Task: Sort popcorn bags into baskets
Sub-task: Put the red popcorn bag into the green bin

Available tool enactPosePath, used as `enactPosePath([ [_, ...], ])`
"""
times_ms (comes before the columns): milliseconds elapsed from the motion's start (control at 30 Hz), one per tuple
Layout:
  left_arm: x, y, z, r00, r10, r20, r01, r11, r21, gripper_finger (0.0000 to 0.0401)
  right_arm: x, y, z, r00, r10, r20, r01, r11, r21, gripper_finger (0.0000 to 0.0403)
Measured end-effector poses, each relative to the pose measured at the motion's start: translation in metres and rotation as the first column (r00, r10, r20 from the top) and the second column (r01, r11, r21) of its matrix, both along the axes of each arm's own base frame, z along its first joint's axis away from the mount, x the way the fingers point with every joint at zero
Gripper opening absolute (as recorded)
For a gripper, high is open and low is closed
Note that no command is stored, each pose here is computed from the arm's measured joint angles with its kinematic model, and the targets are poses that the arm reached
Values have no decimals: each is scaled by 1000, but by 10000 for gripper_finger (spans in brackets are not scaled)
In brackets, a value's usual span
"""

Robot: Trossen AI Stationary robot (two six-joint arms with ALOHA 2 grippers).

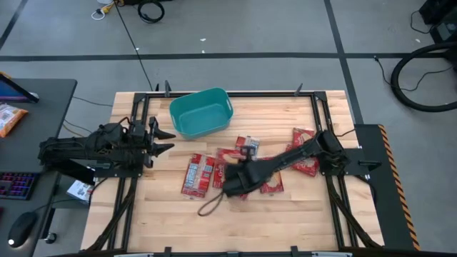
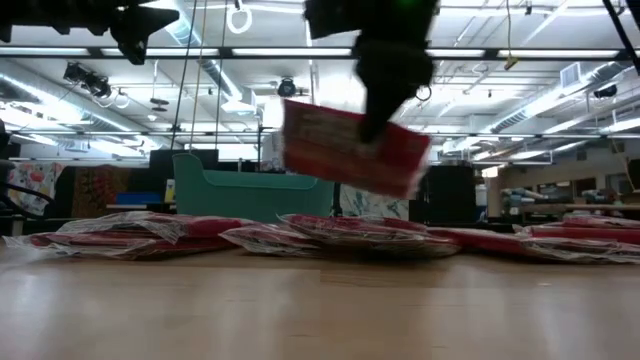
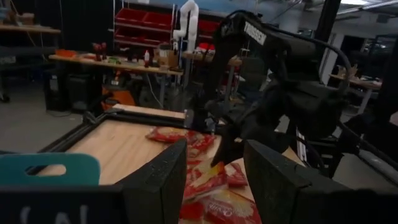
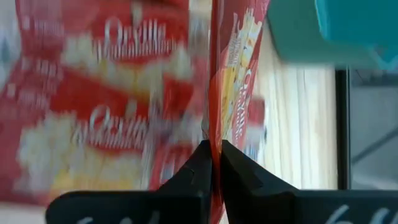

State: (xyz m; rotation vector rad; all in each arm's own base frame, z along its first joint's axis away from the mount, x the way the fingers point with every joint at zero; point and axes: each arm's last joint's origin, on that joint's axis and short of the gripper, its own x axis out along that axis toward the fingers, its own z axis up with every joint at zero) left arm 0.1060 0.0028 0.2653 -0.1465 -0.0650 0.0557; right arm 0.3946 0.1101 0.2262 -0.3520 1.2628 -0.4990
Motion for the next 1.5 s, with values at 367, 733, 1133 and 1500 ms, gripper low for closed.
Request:
enactPosePath([
  [367, -6, 0, 16, 1000, -1, 0, 1, 1000, -9, 164, 42, -40, 10, 970, 200, 136, -179, 973, -147, 24],
  [733, -12, 0, 36, 998, -1, 55, 1, 1000, -8, 164, 73, -95, 29, 923, 369, 107, -300, 867, -399, 24],
  [1133, -12, 0, 35, 999, 1, 41, -1, 1000, 0, 164, 85, -174, 2, 926, 375, 32, -335, 860, -386, 25],
  [1500, -11, 0, 31, 1000, 1, -4, -1, 1000, 0, 164, 95, -193, -32, 928, 371, 14, -344, 874, -342, 96],
])
